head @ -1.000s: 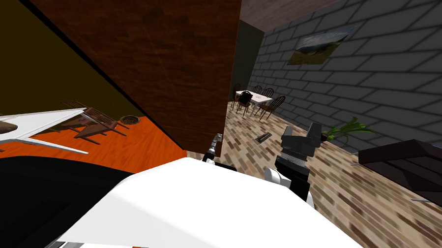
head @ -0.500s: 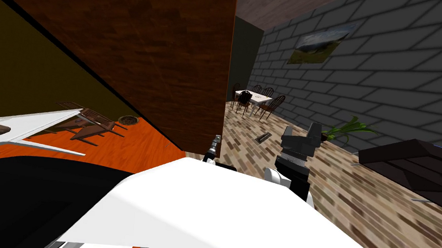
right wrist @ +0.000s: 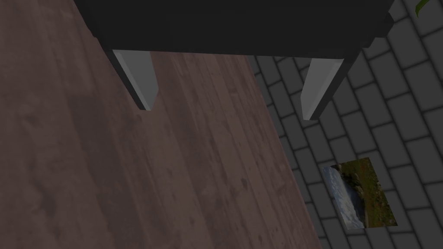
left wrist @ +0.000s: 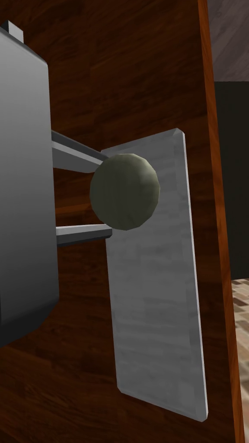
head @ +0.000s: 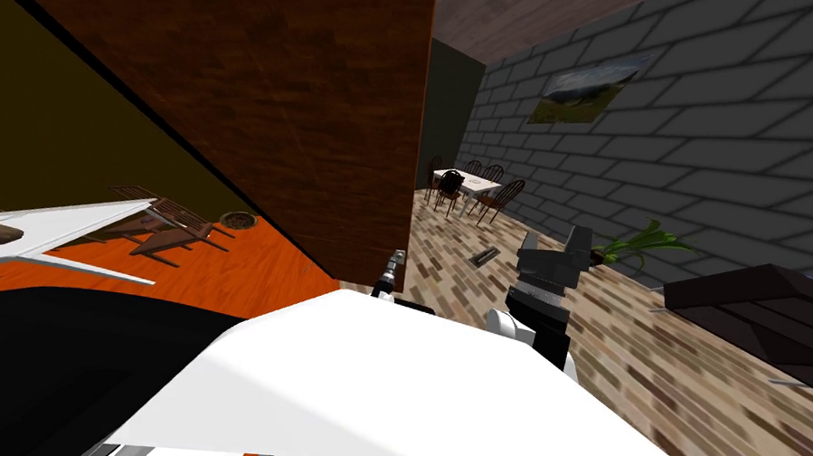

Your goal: Push the door open

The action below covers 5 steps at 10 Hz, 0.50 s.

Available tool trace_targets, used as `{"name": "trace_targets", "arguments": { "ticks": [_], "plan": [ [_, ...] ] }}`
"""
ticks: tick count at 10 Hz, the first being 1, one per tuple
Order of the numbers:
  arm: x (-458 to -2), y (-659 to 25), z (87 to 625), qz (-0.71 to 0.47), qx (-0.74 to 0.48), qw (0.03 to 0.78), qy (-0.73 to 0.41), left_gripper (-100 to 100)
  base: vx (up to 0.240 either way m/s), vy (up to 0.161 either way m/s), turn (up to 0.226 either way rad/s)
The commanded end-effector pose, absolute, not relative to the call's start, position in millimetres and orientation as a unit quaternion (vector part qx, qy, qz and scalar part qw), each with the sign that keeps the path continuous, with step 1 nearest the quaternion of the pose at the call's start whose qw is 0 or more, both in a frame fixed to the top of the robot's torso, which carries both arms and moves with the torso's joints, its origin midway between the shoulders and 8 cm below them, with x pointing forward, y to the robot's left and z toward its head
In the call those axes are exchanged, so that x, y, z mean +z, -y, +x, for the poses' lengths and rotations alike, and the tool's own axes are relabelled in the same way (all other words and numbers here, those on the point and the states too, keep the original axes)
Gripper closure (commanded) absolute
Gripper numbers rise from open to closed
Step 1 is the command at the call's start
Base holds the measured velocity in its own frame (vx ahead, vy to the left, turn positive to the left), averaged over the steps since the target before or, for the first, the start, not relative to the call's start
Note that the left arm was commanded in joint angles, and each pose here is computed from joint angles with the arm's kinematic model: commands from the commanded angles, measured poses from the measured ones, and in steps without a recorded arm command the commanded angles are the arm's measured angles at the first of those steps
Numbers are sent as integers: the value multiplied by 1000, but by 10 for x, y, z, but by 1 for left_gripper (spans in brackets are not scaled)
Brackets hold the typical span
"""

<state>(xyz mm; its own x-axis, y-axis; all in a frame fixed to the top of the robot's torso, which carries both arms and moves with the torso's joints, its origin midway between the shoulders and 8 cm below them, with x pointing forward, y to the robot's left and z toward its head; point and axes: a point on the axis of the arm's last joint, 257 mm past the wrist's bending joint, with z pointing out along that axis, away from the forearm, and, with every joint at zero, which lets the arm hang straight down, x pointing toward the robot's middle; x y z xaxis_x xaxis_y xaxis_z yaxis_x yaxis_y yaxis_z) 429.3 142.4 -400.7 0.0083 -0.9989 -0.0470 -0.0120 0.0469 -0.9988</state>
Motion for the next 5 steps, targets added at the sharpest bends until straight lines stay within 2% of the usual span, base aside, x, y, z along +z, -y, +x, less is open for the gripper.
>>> {"name": "trace_targets", "arguments": {
  "ticks": [1,5],
  "plan": [
    [-3957,-1582,4341,-494,-477,524,-504,100,154,-113,60],
    [-3940,-1849,4374,-512,-460,540,-484,100,185,-90,74]
  ]
}}
